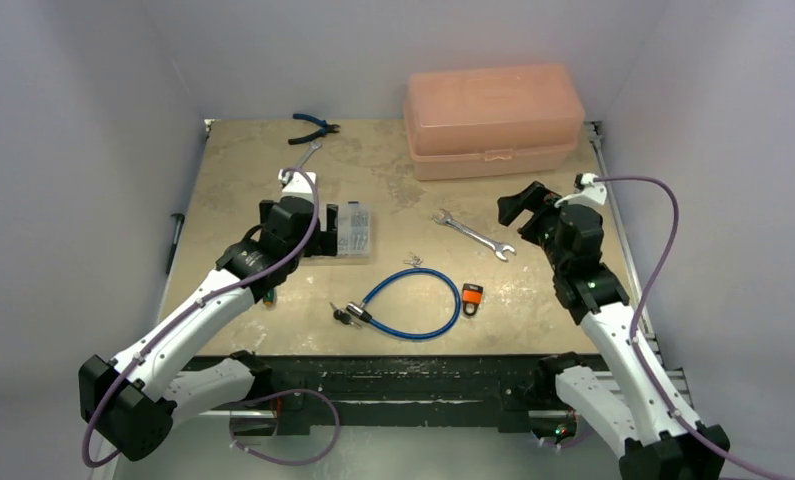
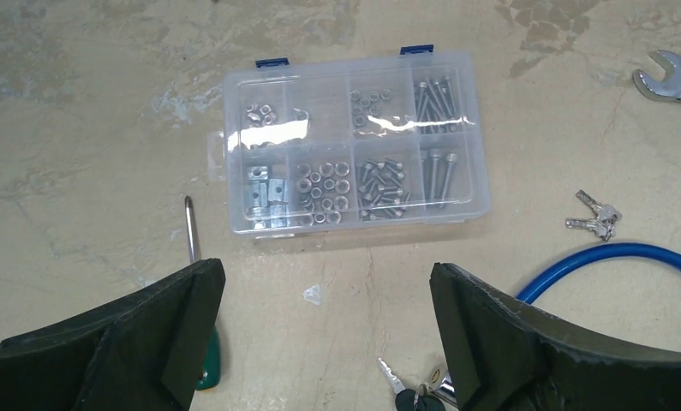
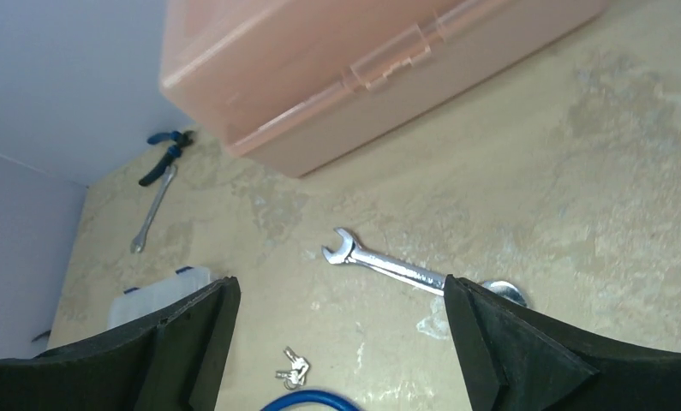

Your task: Unlock with the key

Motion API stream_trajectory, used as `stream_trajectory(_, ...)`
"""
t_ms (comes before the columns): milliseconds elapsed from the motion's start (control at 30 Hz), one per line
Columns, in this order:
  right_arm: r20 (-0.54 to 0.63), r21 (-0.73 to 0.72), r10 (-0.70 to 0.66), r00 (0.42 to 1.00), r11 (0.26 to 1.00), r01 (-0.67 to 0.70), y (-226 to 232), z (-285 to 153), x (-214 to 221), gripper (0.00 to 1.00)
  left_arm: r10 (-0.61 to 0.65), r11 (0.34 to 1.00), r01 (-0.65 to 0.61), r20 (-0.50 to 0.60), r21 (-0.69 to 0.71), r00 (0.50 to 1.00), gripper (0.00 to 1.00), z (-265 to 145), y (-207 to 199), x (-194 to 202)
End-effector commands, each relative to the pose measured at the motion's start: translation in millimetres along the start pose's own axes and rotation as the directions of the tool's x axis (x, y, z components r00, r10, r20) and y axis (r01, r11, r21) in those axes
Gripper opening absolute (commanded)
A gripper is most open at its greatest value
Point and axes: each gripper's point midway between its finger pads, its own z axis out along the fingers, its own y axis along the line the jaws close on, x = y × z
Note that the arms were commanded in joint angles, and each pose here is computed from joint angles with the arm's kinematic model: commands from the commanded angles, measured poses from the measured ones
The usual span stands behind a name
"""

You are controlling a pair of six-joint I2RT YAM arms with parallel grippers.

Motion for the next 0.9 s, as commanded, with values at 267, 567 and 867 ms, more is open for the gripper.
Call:
stream_trajectory(267,-0.159,0.007,0.048,0.986,0.999,-0.047,7,9,26,0.99,0.064,0.986,-0.068,0.026,0.155,0.998,0.94,3,-27,-2)
stream_trajectory(567,-0.255,0.143,-0.011,0.967,0.989,0.049,-21,-2,39,0.99,0.096,0.956,-0.095,0.011,0.278,0.995,0.82,3,-50,6)
stream_trajectory(867,-0.483,0.069,-0.054,0.874,0.993,0.100,-10,-21,85,0.98,0.113,0.906,-0.098,-0.012,0.413,0.994,0.73,-5,-76,13)
